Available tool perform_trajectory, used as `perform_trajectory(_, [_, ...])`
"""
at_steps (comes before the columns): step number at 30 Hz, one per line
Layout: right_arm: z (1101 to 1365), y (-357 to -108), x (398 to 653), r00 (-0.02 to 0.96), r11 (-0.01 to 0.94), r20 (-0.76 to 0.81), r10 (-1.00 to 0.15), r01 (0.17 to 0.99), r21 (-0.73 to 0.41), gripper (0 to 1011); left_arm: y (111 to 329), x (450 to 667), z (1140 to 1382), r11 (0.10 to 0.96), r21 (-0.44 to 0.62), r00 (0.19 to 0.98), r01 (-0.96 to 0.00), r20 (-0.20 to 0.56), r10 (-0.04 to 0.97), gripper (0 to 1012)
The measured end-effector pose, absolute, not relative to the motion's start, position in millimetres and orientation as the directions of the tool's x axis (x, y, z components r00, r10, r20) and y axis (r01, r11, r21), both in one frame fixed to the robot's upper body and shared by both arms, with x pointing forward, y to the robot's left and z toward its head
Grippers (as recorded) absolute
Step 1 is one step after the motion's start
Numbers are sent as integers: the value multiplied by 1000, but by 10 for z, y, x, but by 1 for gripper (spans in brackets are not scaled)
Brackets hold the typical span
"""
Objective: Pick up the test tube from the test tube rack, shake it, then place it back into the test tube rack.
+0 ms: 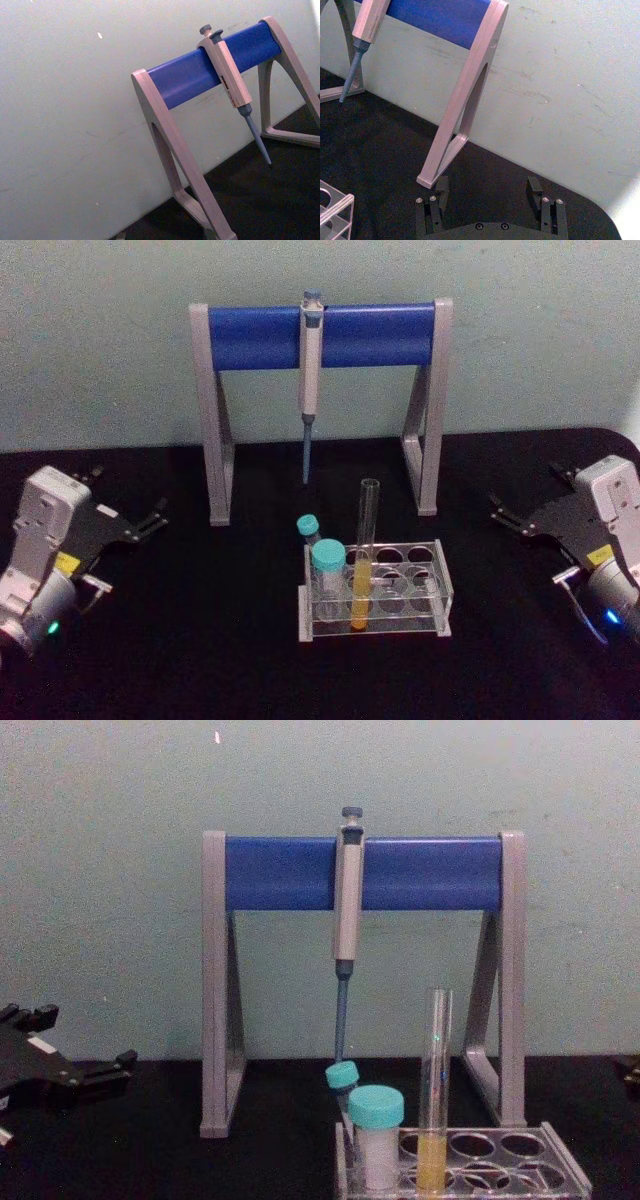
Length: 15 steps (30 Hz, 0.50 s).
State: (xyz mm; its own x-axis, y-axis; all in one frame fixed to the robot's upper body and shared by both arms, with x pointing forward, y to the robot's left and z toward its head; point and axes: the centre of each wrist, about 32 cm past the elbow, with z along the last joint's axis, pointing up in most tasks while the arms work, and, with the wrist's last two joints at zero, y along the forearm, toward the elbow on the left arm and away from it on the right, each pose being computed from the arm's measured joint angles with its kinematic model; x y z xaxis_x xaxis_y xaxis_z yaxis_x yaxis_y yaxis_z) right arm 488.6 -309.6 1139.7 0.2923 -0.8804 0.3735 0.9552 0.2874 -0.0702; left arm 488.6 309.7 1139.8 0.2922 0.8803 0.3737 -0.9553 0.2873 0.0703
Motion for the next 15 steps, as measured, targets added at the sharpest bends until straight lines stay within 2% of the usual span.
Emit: perform_trajectory(15, [11398, -3097, 4886, 292, 287, 374, -880, 955, -70, 1000, 3097, 4886, 11398, 287, 70, 292, -955, 374, 880, 1001])
